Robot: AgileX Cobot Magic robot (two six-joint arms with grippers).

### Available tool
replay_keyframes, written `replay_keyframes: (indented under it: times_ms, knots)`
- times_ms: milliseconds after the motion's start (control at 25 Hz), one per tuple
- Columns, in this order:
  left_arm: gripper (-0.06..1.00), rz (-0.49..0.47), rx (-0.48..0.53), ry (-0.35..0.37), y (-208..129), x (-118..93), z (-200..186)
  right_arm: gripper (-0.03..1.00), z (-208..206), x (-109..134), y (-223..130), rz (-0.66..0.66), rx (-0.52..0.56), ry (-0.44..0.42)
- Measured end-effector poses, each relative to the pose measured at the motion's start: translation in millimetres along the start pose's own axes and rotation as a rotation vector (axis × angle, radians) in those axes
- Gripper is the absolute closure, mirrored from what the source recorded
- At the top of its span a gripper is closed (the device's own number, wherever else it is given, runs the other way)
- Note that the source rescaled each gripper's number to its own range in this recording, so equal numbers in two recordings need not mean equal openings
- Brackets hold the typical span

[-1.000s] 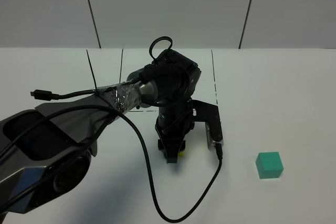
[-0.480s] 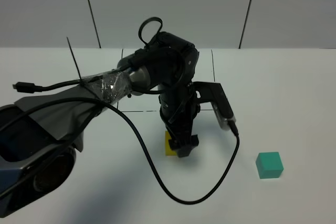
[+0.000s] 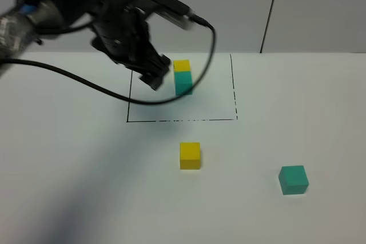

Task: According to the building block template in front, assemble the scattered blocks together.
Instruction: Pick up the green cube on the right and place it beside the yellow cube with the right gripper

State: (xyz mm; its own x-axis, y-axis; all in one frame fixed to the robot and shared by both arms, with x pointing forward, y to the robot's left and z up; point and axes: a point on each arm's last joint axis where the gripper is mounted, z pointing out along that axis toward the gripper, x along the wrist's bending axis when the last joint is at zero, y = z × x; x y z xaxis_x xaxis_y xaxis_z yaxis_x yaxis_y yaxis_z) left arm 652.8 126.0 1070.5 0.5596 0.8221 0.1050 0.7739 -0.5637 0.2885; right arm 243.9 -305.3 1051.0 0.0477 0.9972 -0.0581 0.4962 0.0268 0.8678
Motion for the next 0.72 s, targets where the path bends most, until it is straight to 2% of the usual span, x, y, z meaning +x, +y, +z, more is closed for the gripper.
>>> replay_keyframes:
  times_ms: [200, 280, 360, 480, 600, 720]
  knots:
    - [-0.01, -0.266, 0.047, 0.075, -67, 87, -32, 0.23, 0, 0, 0, 0.001, 0.0, 0.0]
    - [0.0, -0.372, 0.08, 0.097, -104, 112, -44, 0.23, 0, 0, 0, 0.001, 0.0, 0.0]
    - [0.01, -0.474, 0.098, 0.117, -140, 126, -59, 0.23, 0, 0, 0, 0.001, 0.0, 0.0]
    - [0.02, -0.604, 0.068, 0.164, -191, 120, -95, 0.23, 0, 0, 0, 0.001, 0.0, 0.0]
    - [0.03, -0.628, -0.091, 0.235, -230, 83, -144, 0.23, 0, 0, 0, 0.001, 0.0, 0.0]
    - [0.03, -0.678, -0.204, 0.27, -271, 43, -174, 0.23, 0, 0, 0, 0.001, 0.0, 0.0]
